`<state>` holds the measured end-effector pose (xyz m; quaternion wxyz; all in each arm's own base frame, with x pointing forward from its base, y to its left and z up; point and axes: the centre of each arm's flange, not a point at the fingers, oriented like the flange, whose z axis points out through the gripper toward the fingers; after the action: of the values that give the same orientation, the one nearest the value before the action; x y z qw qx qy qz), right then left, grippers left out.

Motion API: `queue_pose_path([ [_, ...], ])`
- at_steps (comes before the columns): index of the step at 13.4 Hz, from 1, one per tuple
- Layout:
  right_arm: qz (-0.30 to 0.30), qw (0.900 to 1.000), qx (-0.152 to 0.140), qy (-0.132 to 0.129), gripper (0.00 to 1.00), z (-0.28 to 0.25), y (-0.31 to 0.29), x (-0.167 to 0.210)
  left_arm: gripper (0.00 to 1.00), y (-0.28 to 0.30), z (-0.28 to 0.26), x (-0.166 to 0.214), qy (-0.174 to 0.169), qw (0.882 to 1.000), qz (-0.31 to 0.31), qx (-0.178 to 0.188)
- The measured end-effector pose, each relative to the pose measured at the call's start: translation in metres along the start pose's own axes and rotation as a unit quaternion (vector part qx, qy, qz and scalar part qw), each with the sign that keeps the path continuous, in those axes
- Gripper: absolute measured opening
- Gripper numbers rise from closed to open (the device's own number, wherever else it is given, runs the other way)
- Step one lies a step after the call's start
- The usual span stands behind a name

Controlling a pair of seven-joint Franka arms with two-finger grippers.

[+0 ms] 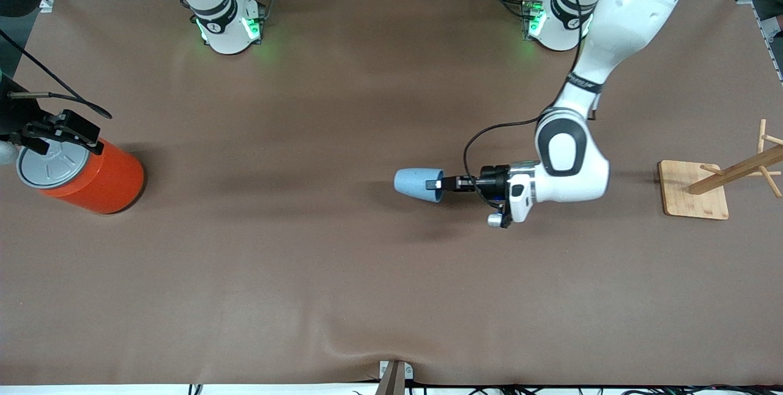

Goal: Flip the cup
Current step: 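Lift the cup with the left gripper toward the wooden stand, then rotate the cup upright with the left gripper and lower it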

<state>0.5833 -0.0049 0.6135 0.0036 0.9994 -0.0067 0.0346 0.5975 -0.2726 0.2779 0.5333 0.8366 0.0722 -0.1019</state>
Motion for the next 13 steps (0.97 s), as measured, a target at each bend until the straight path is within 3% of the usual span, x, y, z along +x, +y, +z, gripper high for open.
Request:
queue_pose_path([
  [2, -0.003, 1.0, 0.0, -0.012, 1.0, 0.002, -0.003, -0.003, 0.05, 0.013, -0.036, 0.002, 0.008, 0.999, -0.002, 0.051],
  [4, -0.011, 0.999, 0.0, -0.038, 1.0, 0.004, -0.013, -0.01, 0.05, 0.03, -0.062, -0.003, 0.011, 0.988, -0.007, 0.156],
  [6, -0.013, 0.998, 0.0, -0.063, 1.0, 0.003, -0.014, -0.018, 0.05, 0.064, -0.091, -0.016, 0.037, 0.963, 0.01, 0.267],
  [8, -0.01, 0.998, -0.001, -0.07, 1.0, -0.005, -0.011, -0.025, 0.05, 0.087, -0.119, -0.034, 0.05, 0.93, 0.041, 0.362],
  [11, -0.01, 0.998, 0.0, -0.063, 1.0, -0.017, -0.01, -0.031, 0.05, 0.072, -0.166, -0.038, 0.063, 0.887, 0.066, 0.452],
  [13, -0.01, 0.998, 0.0, -0.06, 1.0, -0.019, -0.011, -0.032, 0.05, 0.044, -0.196, -0.034, 0.067, 0.871, 0.079, 0.48],
])
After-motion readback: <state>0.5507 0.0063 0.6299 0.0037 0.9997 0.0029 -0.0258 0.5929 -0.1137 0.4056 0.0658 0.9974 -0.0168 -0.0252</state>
